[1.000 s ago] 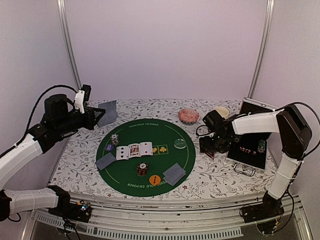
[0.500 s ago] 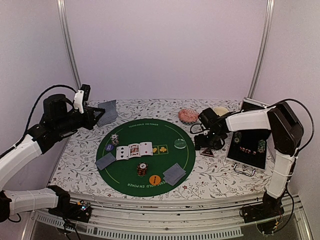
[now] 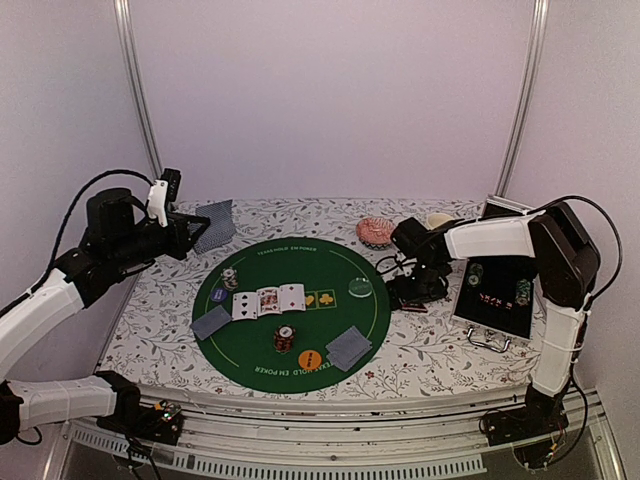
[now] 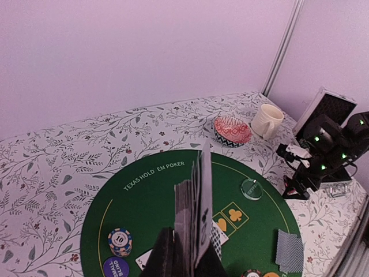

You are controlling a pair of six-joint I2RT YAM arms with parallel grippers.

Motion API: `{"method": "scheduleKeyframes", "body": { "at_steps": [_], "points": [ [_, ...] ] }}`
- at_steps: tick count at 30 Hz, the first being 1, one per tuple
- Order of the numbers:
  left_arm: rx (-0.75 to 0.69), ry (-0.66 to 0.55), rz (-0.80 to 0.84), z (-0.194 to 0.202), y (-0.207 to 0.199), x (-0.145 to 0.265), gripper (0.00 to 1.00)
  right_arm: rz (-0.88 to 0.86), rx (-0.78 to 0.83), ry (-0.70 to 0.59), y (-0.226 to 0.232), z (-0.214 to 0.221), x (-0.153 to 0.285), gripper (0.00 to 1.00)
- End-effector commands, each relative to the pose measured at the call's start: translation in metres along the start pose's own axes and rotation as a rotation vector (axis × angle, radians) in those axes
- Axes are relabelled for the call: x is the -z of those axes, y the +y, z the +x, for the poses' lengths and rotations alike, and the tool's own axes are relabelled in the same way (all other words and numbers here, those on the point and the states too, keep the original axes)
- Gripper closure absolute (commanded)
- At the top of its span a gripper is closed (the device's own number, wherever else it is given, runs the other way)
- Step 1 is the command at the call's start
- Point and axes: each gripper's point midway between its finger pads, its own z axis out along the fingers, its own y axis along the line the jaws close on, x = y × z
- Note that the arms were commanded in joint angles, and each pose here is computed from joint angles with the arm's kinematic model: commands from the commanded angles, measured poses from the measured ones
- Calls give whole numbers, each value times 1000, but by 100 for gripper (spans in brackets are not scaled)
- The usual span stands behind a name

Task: Distribute texas hold em gaming equipment
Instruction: Adjust the all-in button at the center of the board, then pick up the all-in button from the center of the board.

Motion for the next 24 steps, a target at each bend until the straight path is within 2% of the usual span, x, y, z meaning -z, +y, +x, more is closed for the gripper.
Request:
{"method": "scheduleKeyframes", "body": {
  "at_steps": [1,8,15,24],
  "points": [
    [-16,-21,-1,-3,2,1,100,-2,74,75,-3,17,1,7],
    [-17,-21,-5,-2,3,1,100,125,51,123,-23,16,-16,10],
    [-19,-18,-5,-2,3,0,100,65,52,103,-10,8,-15,13],
    [-20,-15,-8,-1,4,0,100,11,57,151,-5,26,-12,13]
  ]
}}
